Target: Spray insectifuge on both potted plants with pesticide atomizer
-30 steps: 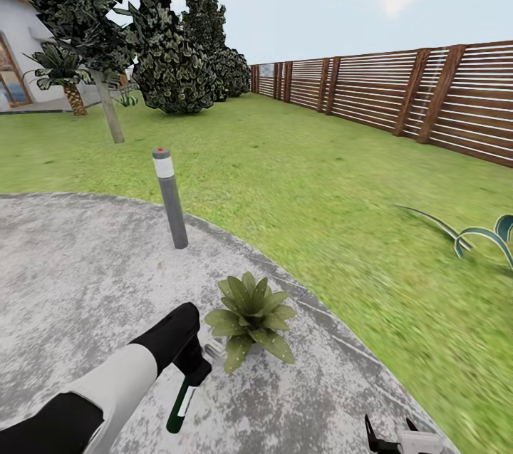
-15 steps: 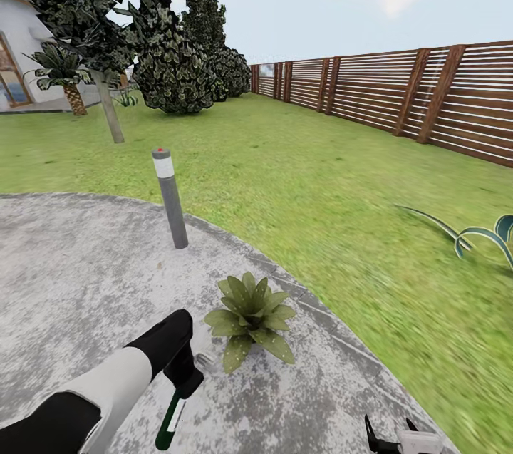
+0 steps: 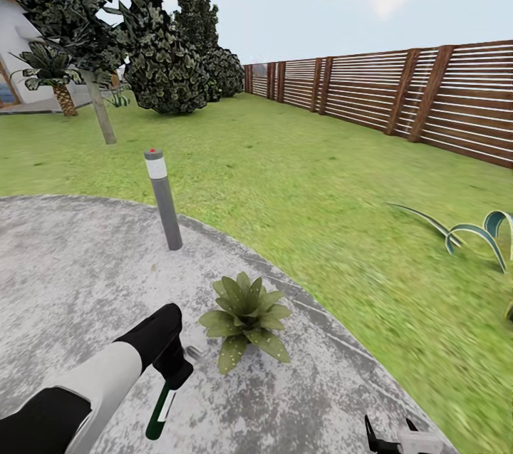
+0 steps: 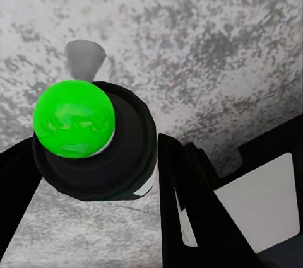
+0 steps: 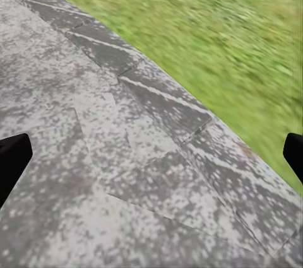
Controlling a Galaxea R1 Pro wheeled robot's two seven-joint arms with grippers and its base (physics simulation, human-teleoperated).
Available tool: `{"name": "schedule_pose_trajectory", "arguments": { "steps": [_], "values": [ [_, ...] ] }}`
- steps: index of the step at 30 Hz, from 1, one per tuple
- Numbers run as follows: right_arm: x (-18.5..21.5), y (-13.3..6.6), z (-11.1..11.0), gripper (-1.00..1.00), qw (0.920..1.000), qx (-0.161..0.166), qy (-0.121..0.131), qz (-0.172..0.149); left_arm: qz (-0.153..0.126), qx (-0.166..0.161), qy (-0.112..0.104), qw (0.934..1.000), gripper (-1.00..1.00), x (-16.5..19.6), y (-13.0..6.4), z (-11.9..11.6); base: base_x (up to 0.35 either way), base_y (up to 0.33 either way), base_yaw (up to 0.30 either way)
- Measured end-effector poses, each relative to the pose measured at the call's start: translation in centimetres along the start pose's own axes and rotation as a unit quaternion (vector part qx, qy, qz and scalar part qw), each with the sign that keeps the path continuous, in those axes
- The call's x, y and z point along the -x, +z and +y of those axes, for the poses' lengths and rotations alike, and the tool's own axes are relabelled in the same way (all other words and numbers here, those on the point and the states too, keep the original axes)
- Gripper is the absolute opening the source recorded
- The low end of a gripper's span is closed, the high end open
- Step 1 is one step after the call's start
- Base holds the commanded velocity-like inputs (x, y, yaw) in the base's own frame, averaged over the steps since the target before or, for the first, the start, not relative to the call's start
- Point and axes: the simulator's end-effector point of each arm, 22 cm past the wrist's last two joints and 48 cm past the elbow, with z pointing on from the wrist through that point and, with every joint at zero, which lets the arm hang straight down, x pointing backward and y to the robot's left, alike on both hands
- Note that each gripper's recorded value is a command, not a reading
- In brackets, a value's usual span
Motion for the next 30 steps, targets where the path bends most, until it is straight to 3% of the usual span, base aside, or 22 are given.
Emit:
{"name": "schedule_pose_trajectory", "arguments": {
  "steps": [13,25,30],
  "values": [
    [0.03,0.00,0.14,1.00,1.0000,-0.001,0.002,-0.001,0.004,-0.001,-0.002,1.0000,-1.00,-0.46,0.39,-0.02,0.002,0.004,-0.001],
    [0.00,-0.03,0.08,1.00,1.0000,-0.002,0.003,0.000,0.009,-0.003,-0.002,0.9999,-1.00,-0.91,0.84,-0.24,0.054,0.297,-0.241],
    [-0.01,-0.02,0.09,1.00,1.0000,-0.002,0.003,0.000,0.010,-0.003,-0.001,0.9999,-1.00,-0.92,0.88,-0.31,0.142,0.178,-0.053]
  ]
}}
